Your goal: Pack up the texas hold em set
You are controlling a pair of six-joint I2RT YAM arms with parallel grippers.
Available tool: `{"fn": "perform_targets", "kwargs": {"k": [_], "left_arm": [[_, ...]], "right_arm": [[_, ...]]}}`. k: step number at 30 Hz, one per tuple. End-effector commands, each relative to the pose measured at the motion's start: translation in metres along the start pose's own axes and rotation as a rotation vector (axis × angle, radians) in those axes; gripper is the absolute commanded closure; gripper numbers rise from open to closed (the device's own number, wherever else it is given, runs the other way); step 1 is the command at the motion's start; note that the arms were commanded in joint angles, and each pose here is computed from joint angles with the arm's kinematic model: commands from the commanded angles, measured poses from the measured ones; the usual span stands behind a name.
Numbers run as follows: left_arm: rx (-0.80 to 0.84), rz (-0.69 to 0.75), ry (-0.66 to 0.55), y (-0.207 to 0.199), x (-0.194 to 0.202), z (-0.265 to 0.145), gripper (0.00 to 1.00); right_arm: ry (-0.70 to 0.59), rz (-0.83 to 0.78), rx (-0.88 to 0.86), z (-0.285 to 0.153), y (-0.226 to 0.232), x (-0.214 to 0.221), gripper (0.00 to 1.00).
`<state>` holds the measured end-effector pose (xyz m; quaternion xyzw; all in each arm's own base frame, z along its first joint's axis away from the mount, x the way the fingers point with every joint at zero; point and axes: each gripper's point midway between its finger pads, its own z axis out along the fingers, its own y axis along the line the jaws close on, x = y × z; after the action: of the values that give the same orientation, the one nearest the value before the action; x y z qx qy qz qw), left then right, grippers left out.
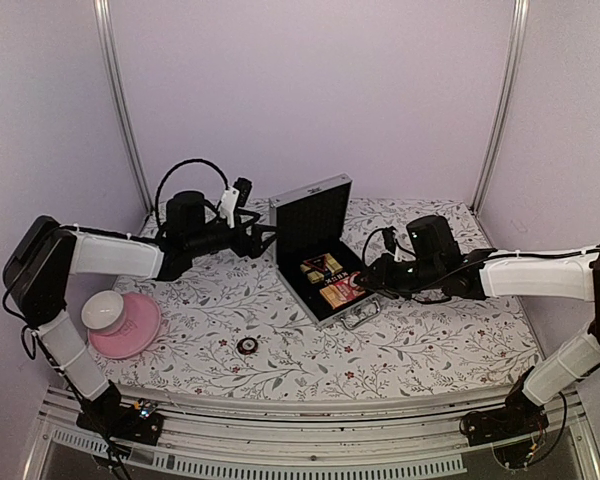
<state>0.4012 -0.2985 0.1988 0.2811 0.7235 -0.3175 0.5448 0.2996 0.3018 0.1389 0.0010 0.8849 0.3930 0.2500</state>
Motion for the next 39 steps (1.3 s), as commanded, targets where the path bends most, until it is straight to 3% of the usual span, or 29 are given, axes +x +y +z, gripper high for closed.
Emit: {"fn": "perform_targets", "kwargs": {"k": [1,6,12,18,26,33,39], "left_arm": [[0.034,0.149,-0.129,-0.001,-0.032,0.009,0.1],[0.084,0.198,-0.111,-0.003,-0.036,0.028,0.11],[0.117,0.152,-0.066,0.001,-0.027,0.047,0.16],[0.07,0.105,-0.055,0.012,-0.023,0.054,0.47],[0.007,0.075,-0.058,0.007,-0.02,0.047,0.73],[-0.095,0.009,-0.005,-0.018,-0.013,0.047,0.78],[-0.311,-0.13,0.088,-0.036,0.016,0.041,0.79]], "right_arm": [[-0.066,-0.023,-0.032,-0.01,0.012,-0.018,0.98],[-0.072,-0.021,-0.026,-0.011,0.011,-0.018,0.98],[-0.072,-0.019,-0.027,-0.012,0.01,-0.018,0.98],[-0.072,-0.018,-0.027,-0.014,0.009,-0.017,0.98],[-0.092,-0.018,-0.002,-0.015,0.003,-0.018,0.98],[-0.096,-0.015,0.064,-0.013,-0.004,-0.024,0.98],[-0.09,-0.001,0.099,-0.008,-0.01,-0.021,0.98]]}}
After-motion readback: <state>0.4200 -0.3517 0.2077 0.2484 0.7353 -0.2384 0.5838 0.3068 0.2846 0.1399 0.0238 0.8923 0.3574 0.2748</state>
